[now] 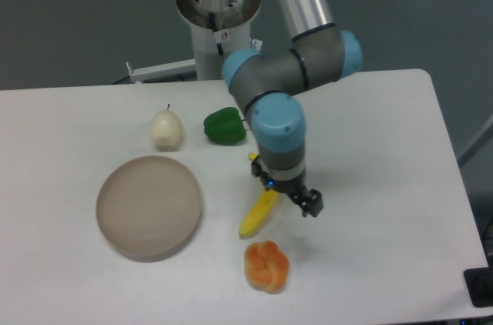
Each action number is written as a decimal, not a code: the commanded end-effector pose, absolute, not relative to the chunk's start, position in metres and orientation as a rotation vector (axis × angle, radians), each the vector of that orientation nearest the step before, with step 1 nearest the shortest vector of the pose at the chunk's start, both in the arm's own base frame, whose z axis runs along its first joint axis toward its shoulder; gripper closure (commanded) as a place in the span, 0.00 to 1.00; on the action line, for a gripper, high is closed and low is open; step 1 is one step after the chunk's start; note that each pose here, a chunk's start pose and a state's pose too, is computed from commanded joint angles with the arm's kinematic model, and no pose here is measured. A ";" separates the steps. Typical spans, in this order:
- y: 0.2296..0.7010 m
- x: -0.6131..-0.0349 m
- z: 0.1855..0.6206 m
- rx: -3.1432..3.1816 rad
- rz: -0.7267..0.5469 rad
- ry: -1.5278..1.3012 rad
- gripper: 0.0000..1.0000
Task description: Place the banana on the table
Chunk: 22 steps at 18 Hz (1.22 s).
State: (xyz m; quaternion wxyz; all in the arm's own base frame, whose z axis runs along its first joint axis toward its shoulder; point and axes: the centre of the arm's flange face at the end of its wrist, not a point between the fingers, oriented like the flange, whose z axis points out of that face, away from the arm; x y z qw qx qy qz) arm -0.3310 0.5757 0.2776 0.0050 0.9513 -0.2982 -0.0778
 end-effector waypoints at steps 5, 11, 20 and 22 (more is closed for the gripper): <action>0.567 -0.390 0.265 2.952 -0.237 -0.976 0.00; 0.541 -0.438 0.253 2.911 -0.179 -1.020 0.00; 0.537 -0.453 0.255 2.967 -0.158 -1.023 0.00; 0.536 -0.454 0.253 2.963 -0.146 -1.019 0.00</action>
